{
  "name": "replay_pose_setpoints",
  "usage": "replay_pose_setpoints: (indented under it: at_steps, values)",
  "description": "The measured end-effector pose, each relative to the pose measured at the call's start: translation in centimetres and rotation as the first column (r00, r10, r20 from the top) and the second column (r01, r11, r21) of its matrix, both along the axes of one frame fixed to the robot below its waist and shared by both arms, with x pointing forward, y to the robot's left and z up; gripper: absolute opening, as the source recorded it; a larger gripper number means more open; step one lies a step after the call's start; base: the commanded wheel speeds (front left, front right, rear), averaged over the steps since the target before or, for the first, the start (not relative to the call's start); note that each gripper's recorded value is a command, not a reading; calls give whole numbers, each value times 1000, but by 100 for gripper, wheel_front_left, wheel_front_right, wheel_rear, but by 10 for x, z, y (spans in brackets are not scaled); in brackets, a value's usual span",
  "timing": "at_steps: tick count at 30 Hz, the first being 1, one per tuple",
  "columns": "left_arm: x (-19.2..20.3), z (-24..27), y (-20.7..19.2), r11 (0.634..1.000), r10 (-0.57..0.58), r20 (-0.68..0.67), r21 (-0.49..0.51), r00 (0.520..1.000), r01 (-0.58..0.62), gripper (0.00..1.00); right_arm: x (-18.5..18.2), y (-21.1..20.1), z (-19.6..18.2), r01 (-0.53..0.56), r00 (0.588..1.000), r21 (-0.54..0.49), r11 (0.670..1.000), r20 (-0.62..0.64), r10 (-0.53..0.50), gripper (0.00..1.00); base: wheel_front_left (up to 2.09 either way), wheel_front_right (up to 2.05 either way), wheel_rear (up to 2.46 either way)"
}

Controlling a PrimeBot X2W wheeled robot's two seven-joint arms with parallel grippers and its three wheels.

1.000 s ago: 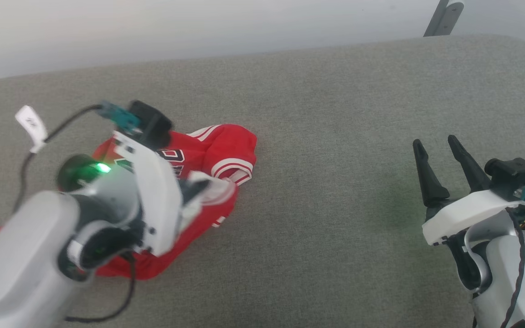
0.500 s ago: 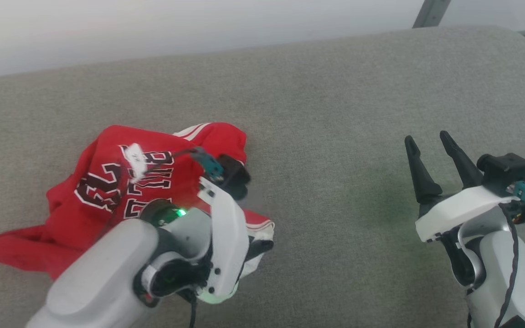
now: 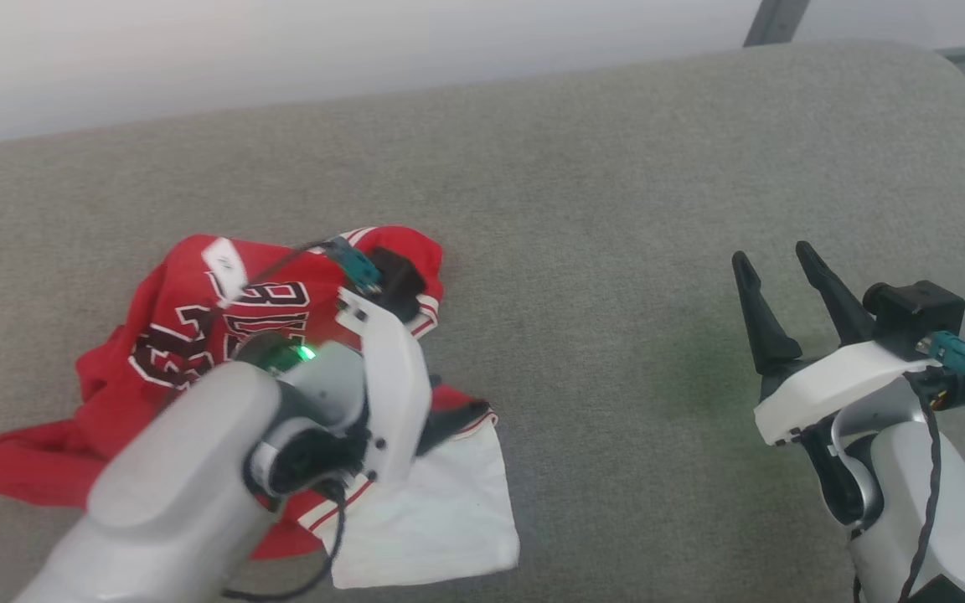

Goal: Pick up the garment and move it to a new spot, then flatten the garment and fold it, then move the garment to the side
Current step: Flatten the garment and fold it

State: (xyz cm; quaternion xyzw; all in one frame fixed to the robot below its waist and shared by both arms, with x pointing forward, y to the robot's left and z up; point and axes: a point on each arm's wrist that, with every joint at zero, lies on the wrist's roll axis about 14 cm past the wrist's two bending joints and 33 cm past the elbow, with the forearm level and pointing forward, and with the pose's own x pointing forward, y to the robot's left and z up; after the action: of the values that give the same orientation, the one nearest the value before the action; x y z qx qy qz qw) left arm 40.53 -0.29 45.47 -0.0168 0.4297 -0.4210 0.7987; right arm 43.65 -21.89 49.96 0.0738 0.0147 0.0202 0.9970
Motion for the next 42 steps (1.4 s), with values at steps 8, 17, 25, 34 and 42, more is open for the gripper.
replay_pose_setpoints:
  at_steps: [8, 17, 25, 34, 42]
  values:
    - [36, 47, 49, 986, 164, 221, -37, 961, -160, 100, -3, 12, 5, -37, 999, -2, 999, 7, 37, 100, 0, 0, 0]
    - [46, 87, 126, 922, 379, 476, -117, 794, -370, 100, -7, 33, 14, -104, 994, -8, 995, 14, 104, 100, 0, 0, 0]
    - [32, 104, 199, 805, 569, 568, -239, 594, -543, 100, -10, 51, 19, -157, 987, -15, 988, 15, 157, 100, 0, 0, 0]
    - [9, 106, 260, 689, 676, 623, -348, 392, -636, 100, -13, 57, 26, -176, 984, -17, 984, 28, 177, 100, 0, 0, 0]
    - [-21, 87, 302, 597, 731, 624, -389, 276, -701, 100, -16, 57, 24, -175, 984, -7, 984, 24, 175, 100, 0, 0, 0]
